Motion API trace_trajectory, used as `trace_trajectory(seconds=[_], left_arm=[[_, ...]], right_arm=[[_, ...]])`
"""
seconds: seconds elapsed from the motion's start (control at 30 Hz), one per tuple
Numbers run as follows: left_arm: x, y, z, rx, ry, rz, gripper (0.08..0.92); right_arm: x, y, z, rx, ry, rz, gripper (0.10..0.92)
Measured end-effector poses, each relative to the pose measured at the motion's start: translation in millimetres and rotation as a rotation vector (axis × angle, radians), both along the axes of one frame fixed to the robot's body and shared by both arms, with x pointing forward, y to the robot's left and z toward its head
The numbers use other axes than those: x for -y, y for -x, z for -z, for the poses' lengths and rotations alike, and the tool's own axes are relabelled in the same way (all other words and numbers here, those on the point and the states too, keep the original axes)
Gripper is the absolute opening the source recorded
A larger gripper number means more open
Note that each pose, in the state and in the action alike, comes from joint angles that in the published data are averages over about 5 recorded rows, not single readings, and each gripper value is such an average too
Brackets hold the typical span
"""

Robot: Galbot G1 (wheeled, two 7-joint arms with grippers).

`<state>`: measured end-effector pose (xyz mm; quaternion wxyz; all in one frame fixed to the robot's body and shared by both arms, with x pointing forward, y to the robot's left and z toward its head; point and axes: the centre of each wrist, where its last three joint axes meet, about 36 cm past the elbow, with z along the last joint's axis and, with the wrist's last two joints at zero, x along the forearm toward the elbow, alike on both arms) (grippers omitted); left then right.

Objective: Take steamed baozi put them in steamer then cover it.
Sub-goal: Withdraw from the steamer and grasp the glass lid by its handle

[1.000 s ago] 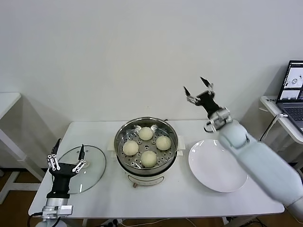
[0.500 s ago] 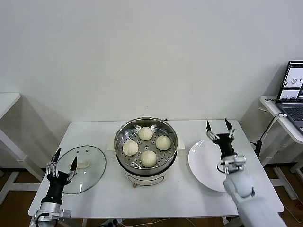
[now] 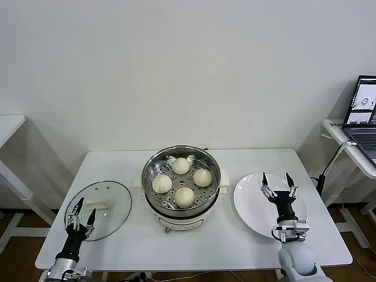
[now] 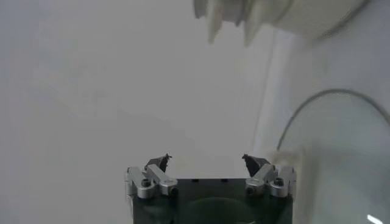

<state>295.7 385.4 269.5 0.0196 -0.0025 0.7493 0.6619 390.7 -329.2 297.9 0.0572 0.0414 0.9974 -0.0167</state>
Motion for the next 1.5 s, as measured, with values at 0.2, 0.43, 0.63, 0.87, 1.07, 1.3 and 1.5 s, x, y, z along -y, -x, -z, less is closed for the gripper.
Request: trace_trajectory(seconds=[0.2,0.43,0.63,0.87,1.07,1.3,1.5], left_arm=[[-4,-9,14,-0.017,-0.059,0.008,0.823],[-9,-25,23,-0.025,-0.1,0.012,0.823],[-13,-39,28,-0.027,-0.123,0.009,0.823],[-14,-53,30,-0.024,-0.135,0.0,0.823],[-15,-62,31,-0.023,-0.14,-0.009,0.823],[-15,-72,31,-0.021,-0.144,-0.019,0.823],[-17,-79,33,-0.031,-0.147,-0.024,0.821]], right_arm=[[-1,10,7,-0.015,-0.002,0.013,0.823],[-2,19,15,-0.028,0.003,0.021,0.823],[-3,23,20,-0.033,0.012,0.026,0.823],[-4,26,23,-0.036,0.024,0.027,0.823],[-6,28,25,-0.037,0.03,0.026,0.823],[-7,29,27,-0.04,0.038,0.025,0.823],[-6,28,26,-0.034,0.044,0.026,0.823]])
